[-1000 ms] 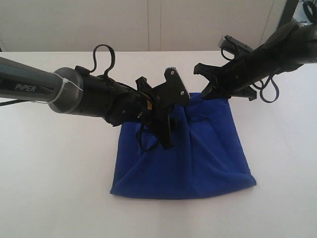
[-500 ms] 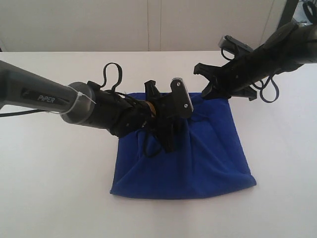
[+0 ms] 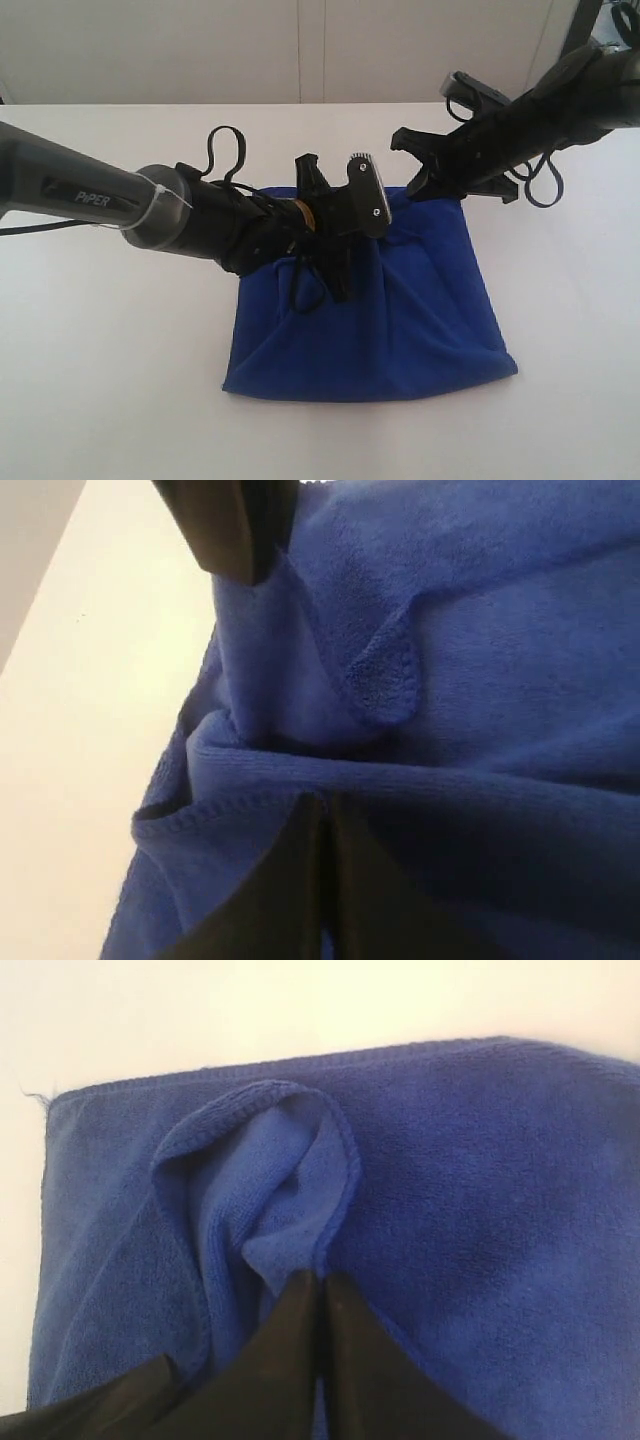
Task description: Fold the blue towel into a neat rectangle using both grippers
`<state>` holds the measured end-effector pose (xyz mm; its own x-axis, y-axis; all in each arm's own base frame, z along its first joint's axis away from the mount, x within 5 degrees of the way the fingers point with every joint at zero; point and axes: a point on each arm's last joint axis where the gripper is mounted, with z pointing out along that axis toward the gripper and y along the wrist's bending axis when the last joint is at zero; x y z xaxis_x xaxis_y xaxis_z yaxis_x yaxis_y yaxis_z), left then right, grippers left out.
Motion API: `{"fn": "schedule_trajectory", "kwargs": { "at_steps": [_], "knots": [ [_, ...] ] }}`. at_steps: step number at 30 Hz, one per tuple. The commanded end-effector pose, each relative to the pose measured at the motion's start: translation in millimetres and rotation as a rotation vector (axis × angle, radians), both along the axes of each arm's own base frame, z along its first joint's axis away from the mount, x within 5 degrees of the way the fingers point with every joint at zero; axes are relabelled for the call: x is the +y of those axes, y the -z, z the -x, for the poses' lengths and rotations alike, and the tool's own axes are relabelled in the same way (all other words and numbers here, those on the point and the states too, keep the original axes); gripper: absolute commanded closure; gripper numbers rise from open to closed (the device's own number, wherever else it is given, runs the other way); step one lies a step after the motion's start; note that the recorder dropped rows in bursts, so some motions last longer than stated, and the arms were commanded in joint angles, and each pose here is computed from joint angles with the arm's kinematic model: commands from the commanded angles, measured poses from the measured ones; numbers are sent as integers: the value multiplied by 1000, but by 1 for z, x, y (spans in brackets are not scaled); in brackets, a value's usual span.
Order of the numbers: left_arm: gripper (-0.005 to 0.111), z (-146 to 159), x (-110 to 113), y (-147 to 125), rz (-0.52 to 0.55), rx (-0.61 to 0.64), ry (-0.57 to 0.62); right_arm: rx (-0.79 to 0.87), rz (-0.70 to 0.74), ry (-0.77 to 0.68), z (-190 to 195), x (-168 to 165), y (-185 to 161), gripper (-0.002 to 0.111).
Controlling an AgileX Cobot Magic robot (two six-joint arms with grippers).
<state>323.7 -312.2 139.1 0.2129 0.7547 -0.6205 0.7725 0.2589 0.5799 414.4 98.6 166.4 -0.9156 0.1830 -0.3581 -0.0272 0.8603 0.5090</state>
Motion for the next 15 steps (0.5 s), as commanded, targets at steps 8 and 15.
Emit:
{"fn": "schedule_trajectory", "kwargs": {
  "at_steps": [8,15],
  "knots": [
    [107,8,41,-78,112,300,-247,-81,85,-127,3,-4,-14,108],
    [107,27,85,-123,119,556,-387,-160,231,-280,25,-13,-64,108]
  ]
}}
